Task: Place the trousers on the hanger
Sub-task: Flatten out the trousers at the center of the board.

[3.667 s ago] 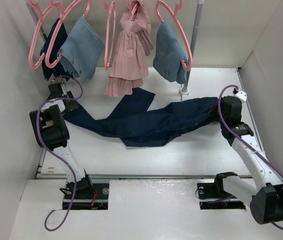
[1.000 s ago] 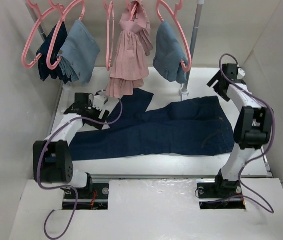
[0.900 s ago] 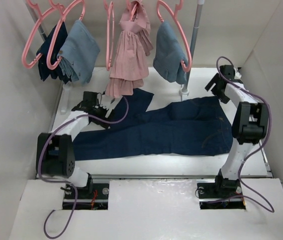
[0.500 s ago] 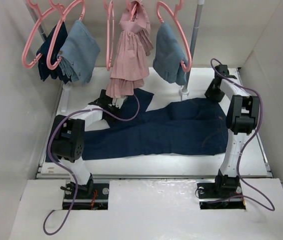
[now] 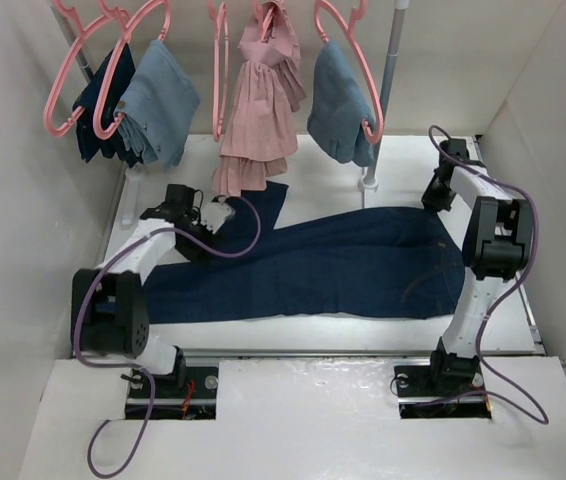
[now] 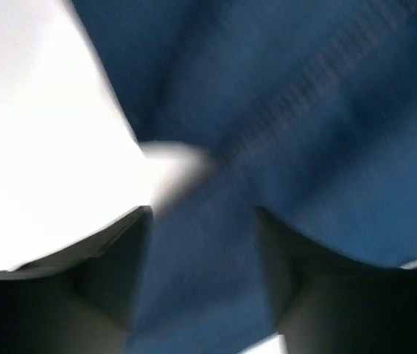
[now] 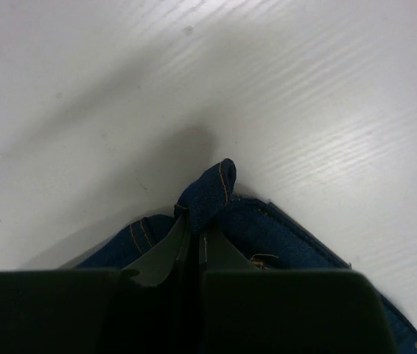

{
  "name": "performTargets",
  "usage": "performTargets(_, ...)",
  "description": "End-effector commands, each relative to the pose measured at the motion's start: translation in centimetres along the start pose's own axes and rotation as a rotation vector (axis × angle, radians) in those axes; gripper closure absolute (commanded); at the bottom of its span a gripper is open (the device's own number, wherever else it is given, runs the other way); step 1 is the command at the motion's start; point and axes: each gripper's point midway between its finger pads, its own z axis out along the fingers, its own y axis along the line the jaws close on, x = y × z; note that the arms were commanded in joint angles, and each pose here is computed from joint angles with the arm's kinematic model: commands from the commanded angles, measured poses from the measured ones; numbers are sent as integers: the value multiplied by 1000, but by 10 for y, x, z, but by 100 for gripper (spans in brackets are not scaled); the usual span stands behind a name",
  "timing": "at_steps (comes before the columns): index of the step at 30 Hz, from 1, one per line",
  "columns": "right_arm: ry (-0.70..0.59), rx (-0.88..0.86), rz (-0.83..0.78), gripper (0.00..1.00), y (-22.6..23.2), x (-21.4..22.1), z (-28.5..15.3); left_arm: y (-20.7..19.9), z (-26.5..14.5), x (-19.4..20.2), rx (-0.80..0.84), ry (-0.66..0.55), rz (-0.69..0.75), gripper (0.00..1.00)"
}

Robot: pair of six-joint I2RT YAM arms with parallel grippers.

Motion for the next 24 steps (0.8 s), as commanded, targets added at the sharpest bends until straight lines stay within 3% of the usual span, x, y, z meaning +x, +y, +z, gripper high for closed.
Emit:
performTargets(1,-145,-2,-51,100,6,-29,-27,-53,-44,16,275,-4,160,36)
performTargets(2,-161,5,-59,100,9,-30,-32,-46,-44,5,244,-51,109,26)
performTargets(3,-163,0,-81,100,19,-25,-33,-26,-39,-21,160,-152,16,26)
performTargets(7,-166,-31,-92,100,36,-20,-36,36,-20,-73,-58,-310,-302,26)
performTargets(11,-205,-90,-80,100,49,-28,-55,66,22,-98,-114,-278,-486,26)
performTargets(17,-215,-100,-85,100,48,-20,-63,61,53,-129,-153,-324,-399,24)
performTargets(21,-235,-111,-71,100,46,-20,-75,58,85,-99,-268,-171,-369,24)
performTargets(22,-245,-117,-60,100,47,-23,-80,57,89,-89,-277,-132,-372,27)
performTargets(24,-261,-127,-47,100,48,-27,-84,63,87,-75,-330,-92,-340,49)
